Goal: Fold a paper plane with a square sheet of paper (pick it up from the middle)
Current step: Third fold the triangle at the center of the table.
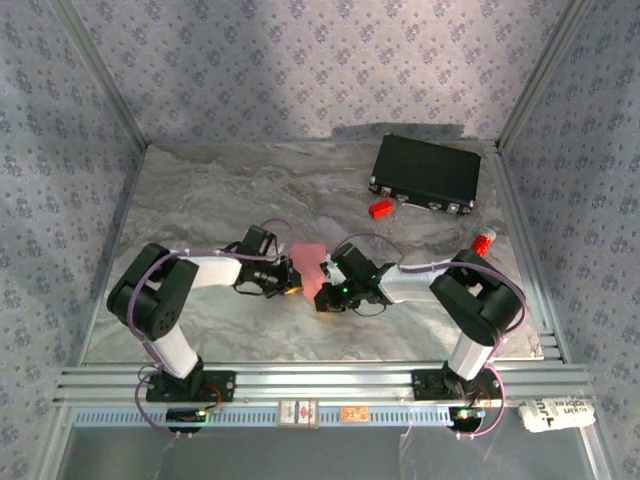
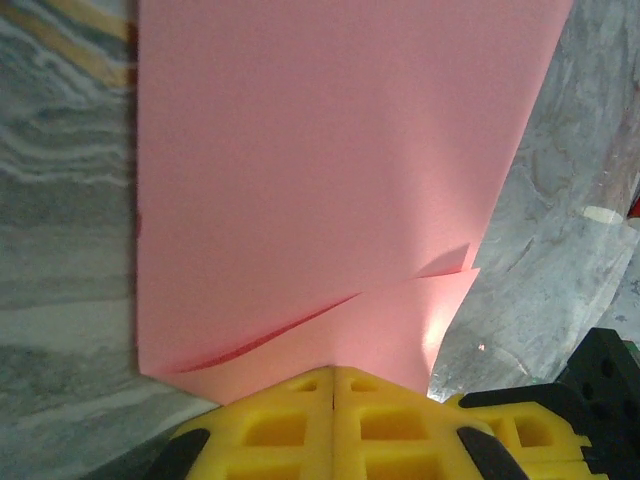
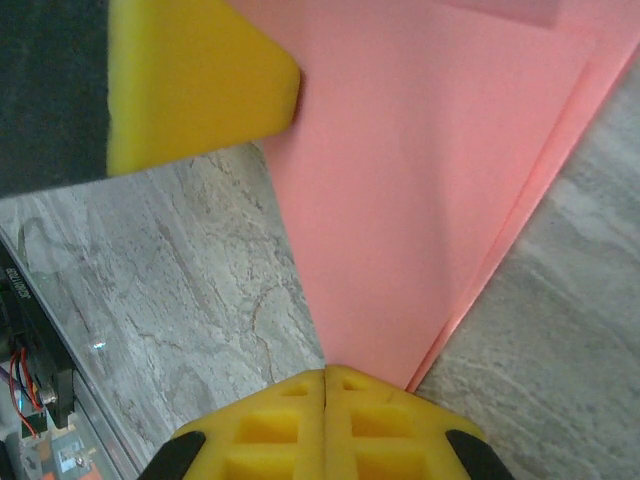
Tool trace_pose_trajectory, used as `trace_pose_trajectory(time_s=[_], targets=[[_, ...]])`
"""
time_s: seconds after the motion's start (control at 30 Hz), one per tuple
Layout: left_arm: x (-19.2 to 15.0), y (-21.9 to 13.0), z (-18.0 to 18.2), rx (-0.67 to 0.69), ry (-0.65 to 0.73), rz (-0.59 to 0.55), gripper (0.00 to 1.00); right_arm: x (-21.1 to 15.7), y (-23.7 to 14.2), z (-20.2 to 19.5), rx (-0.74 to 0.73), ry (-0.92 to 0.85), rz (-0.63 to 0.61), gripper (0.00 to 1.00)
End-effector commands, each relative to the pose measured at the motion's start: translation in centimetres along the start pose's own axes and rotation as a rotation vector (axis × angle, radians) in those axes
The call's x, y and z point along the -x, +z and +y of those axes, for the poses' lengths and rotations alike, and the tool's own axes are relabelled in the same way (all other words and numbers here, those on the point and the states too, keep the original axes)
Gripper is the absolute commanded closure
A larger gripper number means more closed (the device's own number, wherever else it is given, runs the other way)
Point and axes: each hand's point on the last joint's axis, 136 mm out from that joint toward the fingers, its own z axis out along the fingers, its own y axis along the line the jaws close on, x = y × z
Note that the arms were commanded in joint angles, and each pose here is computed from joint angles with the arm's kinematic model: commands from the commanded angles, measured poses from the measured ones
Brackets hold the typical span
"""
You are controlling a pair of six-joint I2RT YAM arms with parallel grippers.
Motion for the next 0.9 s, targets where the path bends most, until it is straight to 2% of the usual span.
trace_pose_trajectory(time_s=[0.0, 0.33, 0.67, 0.87], targets=[[1.8, -0.4, 3.5, 0.15, -0.029, -0.074, 0.94, -3.0, 0.3, -2.8, -0.094, 0.052, 0.105, 0.99], [1.8, -0.3, 3.4, 0.134, -0.016, -0.034, 0.94, -2.3, 0.0, -1.8, -0.075, 0.036, 0.097, 0.99], [0.4, 0.5, 3.8, 0.114, -0.034, 0.004, 0.96, 2.0, -0.9, 2.4, 0.005, -0.034, 0.006, 0.95], [0.3, 0.5, 3.7, 0.112, -0.03, 0.005, 0.95, 3.0, 0.7, 0.9, -0.05, -0.002, 0.011, 0.93]])
